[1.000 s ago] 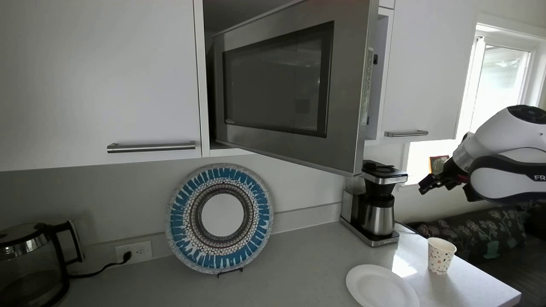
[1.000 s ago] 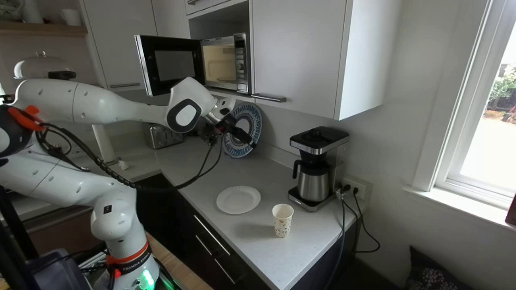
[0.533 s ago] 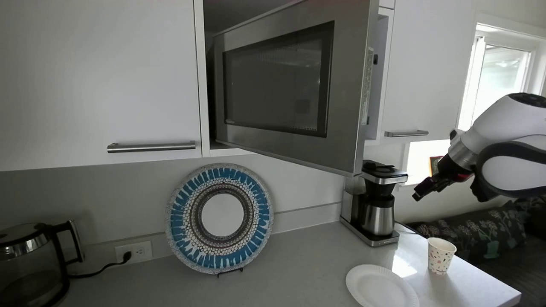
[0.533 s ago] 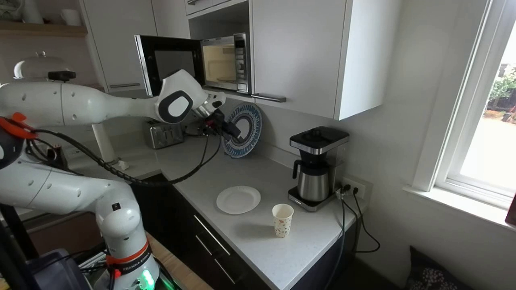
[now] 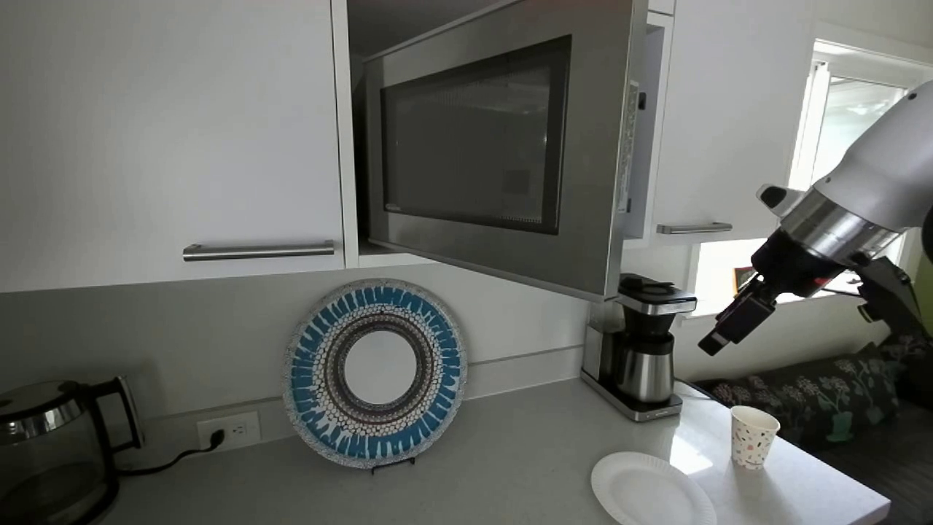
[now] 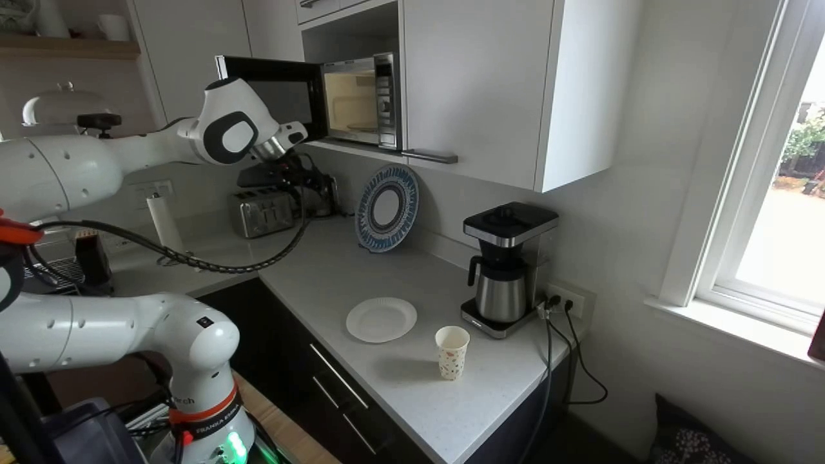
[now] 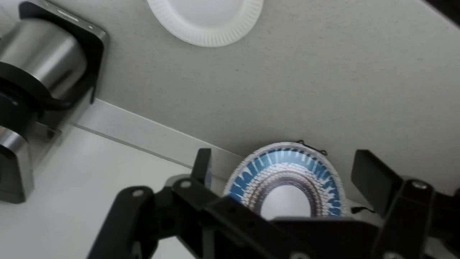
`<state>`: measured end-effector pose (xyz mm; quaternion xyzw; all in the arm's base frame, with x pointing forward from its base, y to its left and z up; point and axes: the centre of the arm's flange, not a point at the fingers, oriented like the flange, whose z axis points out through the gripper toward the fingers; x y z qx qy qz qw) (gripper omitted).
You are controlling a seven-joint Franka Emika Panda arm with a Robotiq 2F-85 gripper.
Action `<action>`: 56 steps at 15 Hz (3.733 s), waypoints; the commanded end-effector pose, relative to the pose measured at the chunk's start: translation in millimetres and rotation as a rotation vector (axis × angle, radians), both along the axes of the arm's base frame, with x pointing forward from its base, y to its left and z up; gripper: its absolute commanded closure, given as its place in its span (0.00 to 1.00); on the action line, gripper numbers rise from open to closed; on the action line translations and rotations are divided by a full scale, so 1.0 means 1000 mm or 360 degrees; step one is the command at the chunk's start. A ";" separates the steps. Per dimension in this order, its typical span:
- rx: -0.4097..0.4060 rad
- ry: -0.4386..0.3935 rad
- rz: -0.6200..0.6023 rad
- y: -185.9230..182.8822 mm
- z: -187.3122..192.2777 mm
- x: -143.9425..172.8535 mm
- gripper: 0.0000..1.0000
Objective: Remove the styrofoam cup from the microwave and put it on the right in front of the coffee maker and then close the door of the microwave
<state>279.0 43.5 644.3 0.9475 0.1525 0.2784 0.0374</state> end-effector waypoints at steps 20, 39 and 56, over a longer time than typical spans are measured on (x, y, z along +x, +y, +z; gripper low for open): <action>0.0397 -0.0170 0.0901 0.129 0.034 -0.036 0.00; 0.0539 -0.0785 0.0992 0.184 0.063 -0.042 0.00; 0.0132 -0.1026 0.0281 0.147 0.071 -0.027 0.00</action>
